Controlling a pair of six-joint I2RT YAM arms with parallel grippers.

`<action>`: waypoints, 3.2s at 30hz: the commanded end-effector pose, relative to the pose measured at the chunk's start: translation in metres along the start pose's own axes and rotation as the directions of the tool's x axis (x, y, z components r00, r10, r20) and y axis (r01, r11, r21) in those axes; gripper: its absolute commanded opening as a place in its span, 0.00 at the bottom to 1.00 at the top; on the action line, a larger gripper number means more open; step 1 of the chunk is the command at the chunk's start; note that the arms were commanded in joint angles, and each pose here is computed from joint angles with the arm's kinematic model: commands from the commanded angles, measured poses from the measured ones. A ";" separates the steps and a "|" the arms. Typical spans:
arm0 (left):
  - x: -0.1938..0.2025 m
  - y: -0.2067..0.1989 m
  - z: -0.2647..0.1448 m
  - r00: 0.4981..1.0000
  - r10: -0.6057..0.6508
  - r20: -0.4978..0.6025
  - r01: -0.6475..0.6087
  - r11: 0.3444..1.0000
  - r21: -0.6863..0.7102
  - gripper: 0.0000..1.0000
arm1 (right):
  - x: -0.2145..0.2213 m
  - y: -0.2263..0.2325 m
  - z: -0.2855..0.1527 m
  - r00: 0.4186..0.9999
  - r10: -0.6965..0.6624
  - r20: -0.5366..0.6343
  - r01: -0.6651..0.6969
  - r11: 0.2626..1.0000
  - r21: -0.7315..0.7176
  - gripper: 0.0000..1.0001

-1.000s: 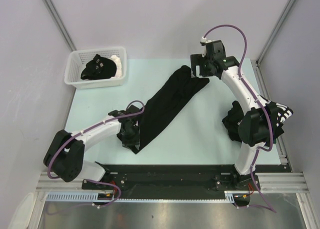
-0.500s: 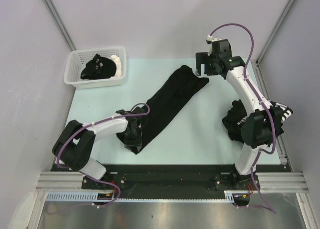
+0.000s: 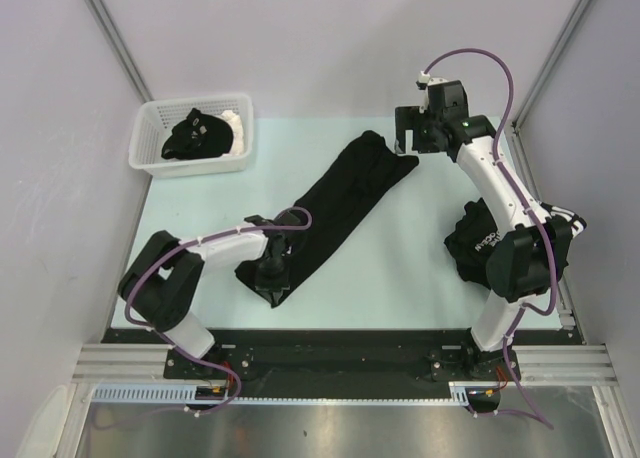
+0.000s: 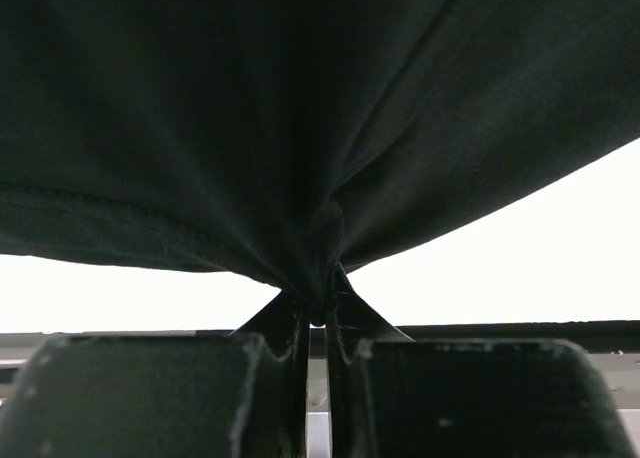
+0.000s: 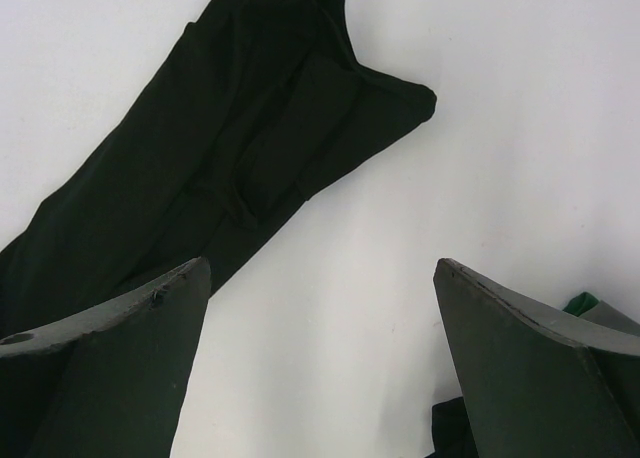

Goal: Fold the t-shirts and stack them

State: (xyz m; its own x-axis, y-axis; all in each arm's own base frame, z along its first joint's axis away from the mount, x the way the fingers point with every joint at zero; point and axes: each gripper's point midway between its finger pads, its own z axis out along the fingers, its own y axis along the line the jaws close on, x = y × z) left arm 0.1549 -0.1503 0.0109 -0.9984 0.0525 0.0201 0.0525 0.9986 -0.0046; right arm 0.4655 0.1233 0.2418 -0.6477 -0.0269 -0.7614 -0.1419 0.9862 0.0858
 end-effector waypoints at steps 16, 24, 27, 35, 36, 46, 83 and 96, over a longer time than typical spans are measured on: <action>0.011 -0.102 -0.014 0.922 0.386 -0.012 -0.382 0.916 0.126 0.00 | -0.034 0.003 -0.018 0.995 0.026 0.098 -0.025 1.000 -0.016 1.00; 0.019 -0.137 -0.028 0.860 0.510 -0.003 -0.500 0.845 0.188 0.00 | -0.037 -0.004 -0.019 0.994 0.019 0.103 -0.021 1.000 0.018 1.00; 0.028 -0.140 -0.029 0.842 0.539 -0.017 -0.526 0.827 0.201 0.00 | -0.037 -0.007 -0.018 0.995 0.022 0.099 -0.025 0.999 0.030 1.00; 0.065 -0.133 -0.029 0.784 0.617 -0.069 -0.589 0.775 0.228 0.00 | -0.042 -0.009 -0.018 0.992 0.040 0.116 -0.044 0.998 0.035 1.00; 0.067 -0.134 -0.030 0.777 0.626 -0.066 -0.600 0.768 0.226 0.00 | -0.042 -0.009 -0.017 0.992 0.044 0.116 -0.048 0.998 0.035 1.00; 0.083 -0.158 -0.040 0.722 0.691 -0.045 -0.658 0.705 0.266 0.00 | -0.039 -0.004 -0.022 0.990 0.079 0.118 -0.080 0.997 0.010 1.00; 0.076 -0.180 -0.097 0.721 0.689 0.072 -0.681 0.685 0.260 0.35 | -0.014 -0.036 0.034 0.993 0.103 0.063 -0.113 0.976 0.186 1.00; -0.007 -0.153 -0.152 0.829 0.462 0.316 -0.521 0.843 0.136 0.42 | 0.012 -0.035 0.097 0.978 0.206 -0.032 -0.205 0.978 0.026 1.00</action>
State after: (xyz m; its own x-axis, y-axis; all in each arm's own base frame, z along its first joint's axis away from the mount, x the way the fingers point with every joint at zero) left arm 0.1214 -0.3141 0.1096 -0.7626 0.6374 -0.1104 0.6465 0.7446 -0.1662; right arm 0.5142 0.0912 0.1749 -0.6964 0.1298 -0.7058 0.0563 0.9904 0.1266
